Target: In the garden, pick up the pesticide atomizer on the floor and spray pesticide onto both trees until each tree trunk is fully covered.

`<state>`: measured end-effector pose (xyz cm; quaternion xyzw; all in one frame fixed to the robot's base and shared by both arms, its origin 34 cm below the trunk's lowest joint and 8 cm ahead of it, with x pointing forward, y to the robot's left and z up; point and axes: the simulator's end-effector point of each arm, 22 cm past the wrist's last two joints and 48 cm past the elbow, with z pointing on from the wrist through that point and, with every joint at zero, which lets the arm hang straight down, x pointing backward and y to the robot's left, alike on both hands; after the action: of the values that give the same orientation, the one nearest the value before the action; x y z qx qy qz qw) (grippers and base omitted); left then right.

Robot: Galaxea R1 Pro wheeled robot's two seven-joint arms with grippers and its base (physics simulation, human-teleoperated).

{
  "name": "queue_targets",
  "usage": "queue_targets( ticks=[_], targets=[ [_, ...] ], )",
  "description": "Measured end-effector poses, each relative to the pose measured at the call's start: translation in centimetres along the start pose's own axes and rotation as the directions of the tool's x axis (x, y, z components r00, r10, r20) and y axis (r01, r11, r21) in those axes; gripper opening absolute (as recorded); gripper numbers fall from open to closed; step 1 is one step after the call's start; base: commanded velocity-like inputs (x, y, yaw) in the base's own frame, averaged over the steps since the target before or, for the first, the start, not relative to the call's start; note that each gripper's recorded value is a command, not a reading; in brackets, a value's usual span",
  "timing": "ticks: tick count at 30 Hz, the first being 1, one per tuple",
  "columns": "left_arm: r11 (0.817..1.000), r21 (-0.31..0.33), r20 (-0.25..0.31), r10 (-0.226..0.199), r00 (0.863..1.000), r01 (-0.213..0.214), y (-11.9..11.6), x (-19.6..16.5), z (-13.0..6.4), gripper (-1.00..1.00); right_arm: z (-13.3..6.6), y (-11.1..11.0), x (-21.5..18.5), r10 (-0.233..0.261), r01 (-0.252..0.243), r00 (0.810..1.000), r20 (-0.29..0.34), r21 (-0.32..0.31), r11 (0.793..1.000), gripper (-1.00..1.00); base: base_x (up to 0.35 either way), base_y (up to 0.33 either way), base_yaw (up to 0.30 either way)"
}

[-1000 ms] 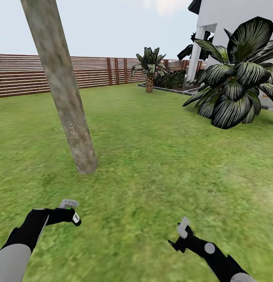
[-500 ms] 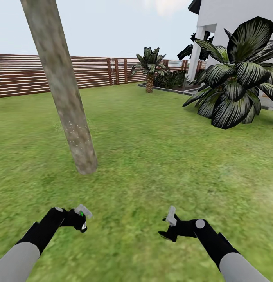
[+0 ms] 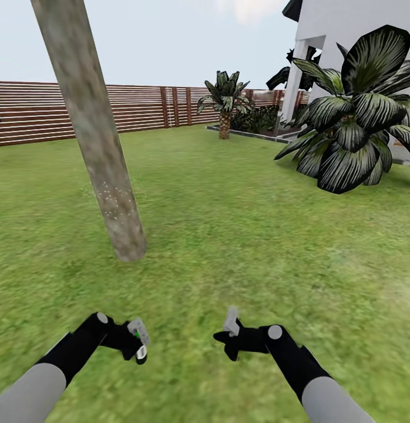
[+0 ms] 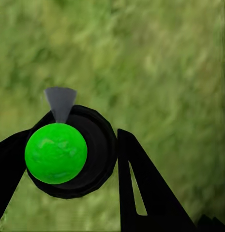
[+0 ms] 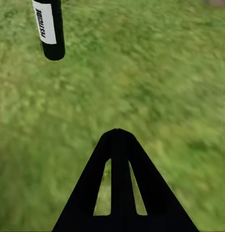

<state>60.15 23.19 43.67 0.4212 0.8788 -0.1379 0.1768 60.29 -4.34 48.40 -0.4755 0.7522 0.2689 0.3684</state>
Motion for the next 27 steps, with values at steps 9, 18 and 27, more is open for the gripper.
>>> queue_targets(
  ticks=[9,18,27],
  targets=[
    [0.996,0.059,0.056,0.065,0.996,-0.068,-2.5,-2.4,0.9,-1.0,1.6,3.1,-2.7,-0.063,0.065,0.998,0.026,-0.089,0.994,-1.0,0.0,0.0,0.0],
    [0.983,0.114,0.044,0.143,0.989,-0.147,-5.8,-3.7,2.4,-1.0,2.1,3.6,-3.5,-0.064,0.068,0.997,0.04,-0.095,0.993,-1.0,0.0,0.0,0.0],
    [0.978,0.129,0.062,0.154,0.986,-0.161,-7.1,-5.1,2.9,-1.0,2.6,4.1,-4.9,-0.069,0.075,0.996,0.063,-0.1,0.992,-1.0,0.0,0.0,0.0]
  ],
)
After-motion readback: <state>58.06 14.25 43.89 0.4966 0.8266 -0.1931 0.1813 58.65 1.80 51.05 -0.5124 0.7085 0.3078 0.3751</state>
